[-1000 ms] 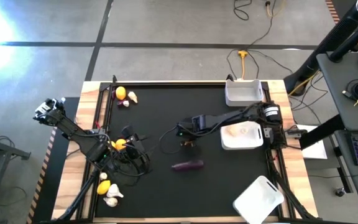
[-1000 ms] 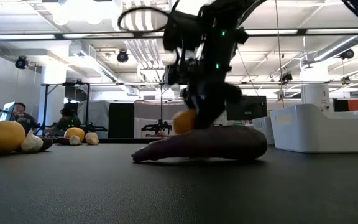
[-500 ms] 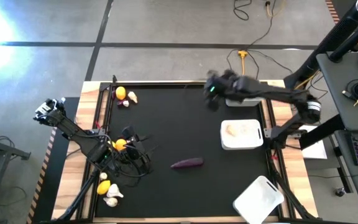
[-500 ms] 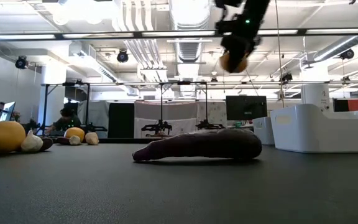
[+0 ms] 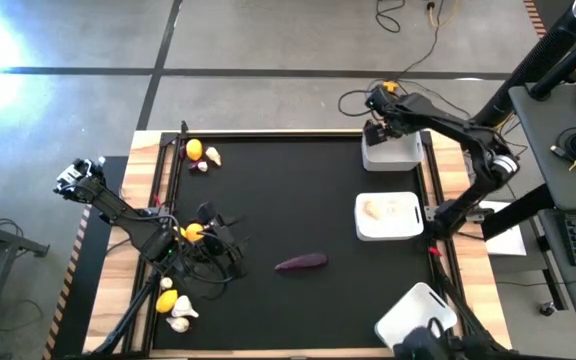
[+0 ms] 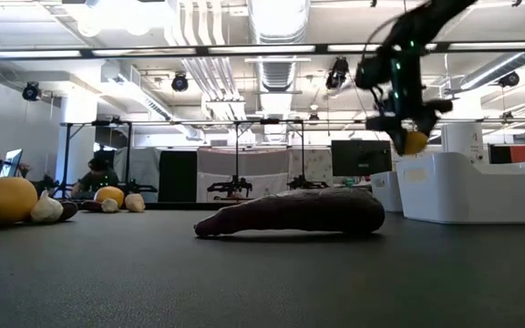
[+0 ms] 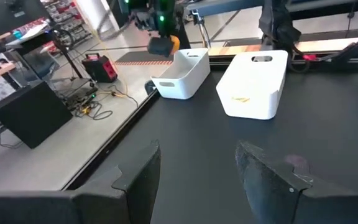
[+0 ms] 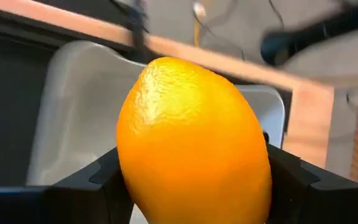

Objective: Sort produce into baskets
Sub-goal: Put the lemon into the gray bin, then put the eggplant into the bottom white bin

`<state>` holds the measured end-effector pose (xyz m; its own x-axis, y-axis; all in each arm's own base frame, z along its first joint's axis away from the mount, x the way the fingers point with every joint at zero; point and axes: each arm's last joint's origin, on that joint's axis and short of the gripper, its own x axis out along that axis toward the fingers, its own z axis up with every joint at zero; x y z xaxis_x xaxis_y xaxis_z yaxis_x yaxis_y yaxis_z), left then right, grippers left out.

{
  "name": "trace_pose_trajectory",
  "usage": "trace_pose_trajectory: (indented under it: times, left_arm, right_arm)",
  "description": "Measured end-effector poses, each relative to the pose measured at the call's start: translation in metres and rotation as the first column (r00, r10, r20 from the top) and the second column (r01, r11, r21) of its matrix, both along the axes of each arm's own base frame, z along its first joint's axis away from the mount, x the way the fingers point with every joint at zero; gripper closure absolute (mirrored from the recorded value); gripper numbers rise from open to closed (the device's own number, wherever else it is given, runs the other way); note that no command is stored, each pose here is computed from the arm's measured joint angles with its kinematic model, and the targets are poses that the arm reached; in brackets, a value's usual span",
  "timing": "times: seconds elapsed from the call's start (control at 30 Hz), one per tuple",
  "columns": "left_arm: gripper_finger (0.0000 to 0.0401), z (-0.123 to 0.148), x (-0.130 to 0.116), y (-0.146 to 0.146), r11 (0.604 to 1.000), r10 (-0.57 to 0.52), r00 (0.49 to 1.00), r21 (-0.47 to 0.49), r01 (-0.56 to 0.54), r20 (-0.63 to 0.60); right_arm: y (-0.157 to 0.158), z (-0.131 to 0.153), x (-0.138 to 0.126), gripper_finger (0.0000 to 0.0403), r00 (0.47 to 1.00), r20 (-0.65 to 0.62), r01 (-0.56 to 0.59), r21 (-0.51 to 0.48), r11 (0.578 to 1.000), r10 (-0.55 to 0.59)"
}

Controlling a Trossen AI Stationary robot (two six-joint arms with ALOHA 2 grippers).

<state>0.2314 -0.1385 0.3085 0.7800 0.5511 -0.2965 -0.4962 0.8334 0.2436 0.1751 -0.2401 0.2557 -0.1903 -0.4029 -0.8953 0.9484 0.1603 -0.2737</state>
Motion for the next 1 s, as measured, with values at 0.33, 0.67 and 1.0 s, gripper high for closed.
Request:
trace_pose_trajectory:
  times: [0.33, 0.67, 1.0]
  left_arm:
    - [0.0208, -0.001, 0.000, 0.000, 1.000, 0.004, 1.000, 0.004, -0.004, -0.002]
    - [0.0208, -0.003, 0.000, 0.001, 1.000, 0.006, 1.000, 0.010, -0.006, -0.008]
    - [0.0208, -0.003, 0.000, 0.001, 1.000, 0.008, 1.000, 0.014, -0.007, -0.009]
  right_arm:
    - [-0.018, -0.061, -0.001, 0.0140, 0.999, -0.008, 0.033, 0.129, 0.991, -0.032]
    - [-0.026, -0.078, 0.005, 0.0120, 0.999, 0.045, 0.019, 0.157, 0.987, -0.026]
    - [-0.010, -0.034, 0.007, 0.0061, 0.983, 0.118, -0.155, 0.153, 0.976, 0.138]
